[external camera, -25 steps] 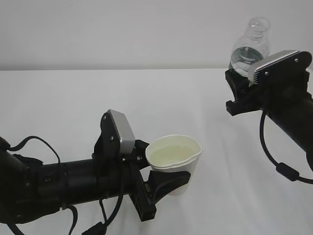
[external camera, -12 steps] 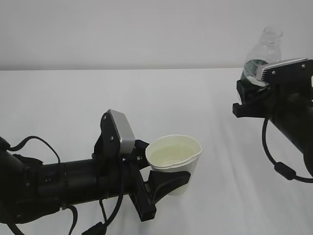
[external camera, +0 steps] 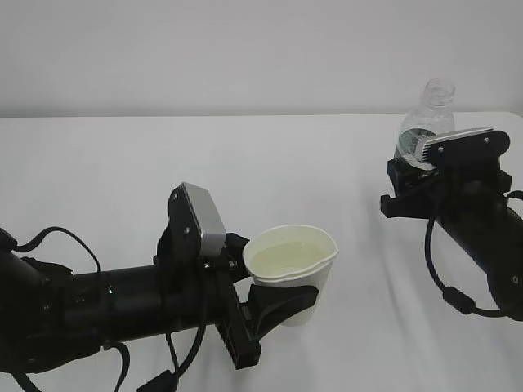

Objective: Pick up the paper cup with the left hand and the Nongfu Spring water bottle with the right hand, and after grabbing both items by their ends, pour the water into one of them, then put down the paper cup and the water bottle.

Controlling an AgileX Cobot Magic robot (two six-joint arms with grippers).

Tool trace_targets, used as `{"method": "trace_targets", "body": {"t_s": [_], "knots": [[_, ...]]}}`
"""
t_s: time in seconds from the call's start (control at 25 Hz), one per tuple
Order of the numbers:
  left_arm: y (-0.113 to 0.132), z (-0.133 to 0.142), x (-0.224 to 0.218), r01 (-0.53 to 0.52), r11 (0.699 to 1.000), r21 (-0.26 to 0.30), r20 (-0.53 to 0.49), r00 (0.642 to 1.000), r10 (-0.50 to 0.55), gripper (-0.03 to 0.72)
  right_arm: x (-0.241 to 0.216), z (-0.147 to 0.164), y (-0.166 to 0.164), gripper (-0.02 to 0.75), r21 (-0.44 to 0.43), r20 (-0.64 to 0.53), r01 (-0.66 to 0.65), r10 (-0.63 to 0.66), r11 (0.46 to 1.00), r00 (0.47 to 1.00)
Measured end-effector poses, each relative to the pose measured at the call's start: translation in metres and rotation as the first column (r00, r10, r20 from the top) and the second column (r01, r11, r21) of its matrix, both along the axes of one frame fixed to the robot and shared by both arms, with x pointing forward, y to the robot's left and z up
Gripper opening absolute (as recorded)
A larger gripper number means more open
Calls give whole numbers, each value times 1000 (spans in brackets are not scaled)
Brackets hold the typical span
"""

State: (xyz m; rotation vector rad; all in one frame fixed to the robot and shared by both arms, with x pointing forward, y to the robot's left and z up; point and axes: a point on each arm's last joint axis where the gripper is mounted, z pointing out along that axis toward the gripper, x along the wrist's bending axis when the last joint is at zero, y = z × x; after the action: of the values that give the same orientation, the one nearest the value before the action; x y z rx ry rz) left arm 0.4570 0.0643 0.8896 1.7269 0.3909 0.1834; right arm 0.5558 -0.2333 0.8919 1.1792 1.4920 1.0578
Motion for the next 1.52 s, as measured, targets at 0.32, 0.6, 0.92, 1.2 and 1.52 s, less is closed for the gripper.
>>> {"method": "trace_targets", "body": {"t_s": [0.32, 0.6, 0.92, 1.2, 1.52], "knots": [[0, 0, 0, 0, 1000, 0, 0, 1000, 0, 423, 7, -16, 1, 478, 19, -43, 15, -14, 1000, 999], [0, 0, 0, 0, 1000, 0, 0, 1000, 0, 423, 7, -24, 1, 478, 73, -75, 34, -28, 997, 997], [0, 0, 0, 0, 1000, 0, 0, 1000, 0, 423, 11, -36, 2, 478, 83, -105, 40, -32, 996, 994], [0, 0, 0, 0, 1000, 0, 0, 1000, 0, 423, 11, -39, 2, 478, 83, -136, 51, -39, 995, 990], [0, 0, 0, 0, 1000, 0, 0, 1000, 0, 422, 11, -40, 1, 478, 83, -147, 56, -43, 995, 988]]}}
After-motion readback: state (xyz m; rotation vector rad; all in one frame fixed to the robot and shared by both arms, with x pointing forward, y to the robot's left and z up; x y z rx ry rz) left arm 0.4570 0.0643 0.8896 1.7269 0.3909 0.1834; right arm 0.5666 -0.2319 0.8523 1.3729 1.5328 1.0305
